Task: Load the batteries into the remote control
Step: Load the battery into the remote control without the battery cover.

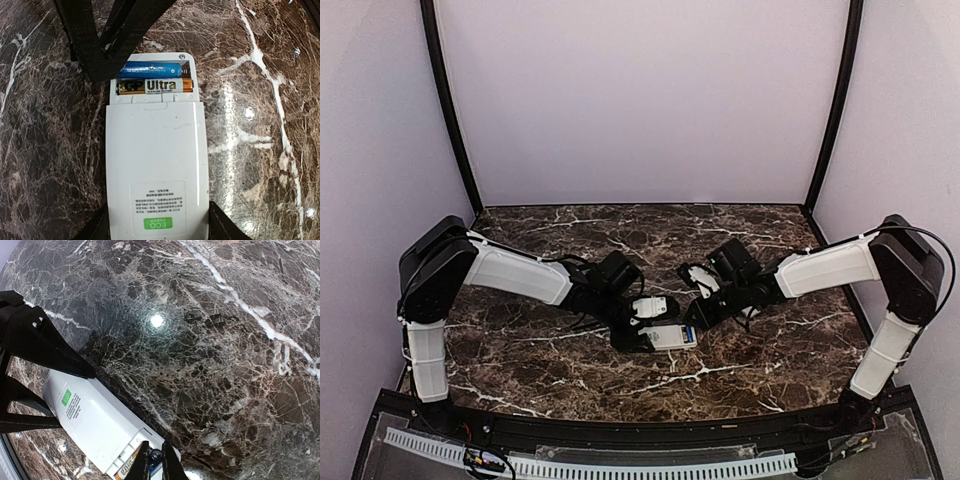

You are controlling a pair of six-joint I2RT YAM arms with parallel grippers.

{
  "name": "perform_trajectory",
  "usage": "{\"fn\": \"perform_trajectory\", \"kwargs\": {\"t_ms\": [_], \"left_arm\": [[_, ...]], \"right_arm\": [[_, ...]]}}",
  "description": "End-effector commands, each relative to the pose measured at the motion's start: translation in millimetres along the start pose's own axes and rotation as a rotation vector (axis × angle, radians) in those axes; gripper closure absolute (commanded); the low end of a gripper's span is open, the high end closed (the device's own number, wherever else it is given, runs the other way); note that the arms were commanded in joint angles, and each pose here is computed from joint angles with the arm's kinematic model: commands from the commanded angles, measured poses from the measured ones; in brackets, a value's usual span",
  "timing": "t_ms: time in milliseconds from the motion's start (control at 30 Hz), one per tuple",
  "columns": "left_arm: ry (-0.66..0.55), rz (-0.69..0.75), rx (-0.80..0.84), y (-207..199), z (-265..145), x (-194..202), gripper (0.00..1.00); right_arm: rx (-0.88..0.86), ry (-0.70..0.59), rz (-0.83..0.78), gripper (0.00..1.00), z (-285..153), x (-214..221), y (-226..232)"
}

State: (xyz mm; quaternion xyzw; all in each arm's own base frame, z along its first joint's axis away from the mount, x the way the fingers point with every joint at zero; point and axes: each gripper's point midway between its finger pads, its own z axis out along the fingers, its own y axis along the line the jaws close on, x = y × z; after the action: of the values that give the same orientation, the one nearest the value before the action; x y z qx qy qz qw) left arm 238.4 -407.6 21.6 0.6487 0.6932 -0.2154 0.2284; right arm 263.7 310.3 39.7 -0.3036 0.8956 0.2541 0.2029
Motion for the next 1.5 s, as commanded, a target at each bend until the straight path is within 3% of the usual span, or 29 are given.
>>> {"fn": "perform_trajectory", "kwargs": {"t_ms": [0, 367, 1000, 1333, 1467], "left_arm": [[0.085, -0.027, 0.049, -12.4, 9.8, 24.7, 0.62], [0.112, -0.040, 0.030, -8.6, 12.1, 30.5, 0.76], [0.129, -0.050, 0.007, -1.1, 12.3, 35.3, 0.78], [0.143, -0.045, -0.003, 0.9, 12.0, 38.9, 0.78], [0.141, -0.044, 0.001, 0.3, 12.9, 39.0, 0.78]], "right_arm": [[-0.016, -0.009, -0.007, 0.93, -1.7, 1.1, 1.1], [-0.023, 0.003, 0.014, 0.99, 0.5, 22.7, -2.1], [-0.002, 0.026, 0.082, 1.00, 11.0, 66.8, -13.5], [0.062, 0.049, 0.139, 1.00, 10.3, 72.9, -20.9], [0.052, 0.017, 0.132, 1.00, -4.1, 51.5, -12.2]]}}
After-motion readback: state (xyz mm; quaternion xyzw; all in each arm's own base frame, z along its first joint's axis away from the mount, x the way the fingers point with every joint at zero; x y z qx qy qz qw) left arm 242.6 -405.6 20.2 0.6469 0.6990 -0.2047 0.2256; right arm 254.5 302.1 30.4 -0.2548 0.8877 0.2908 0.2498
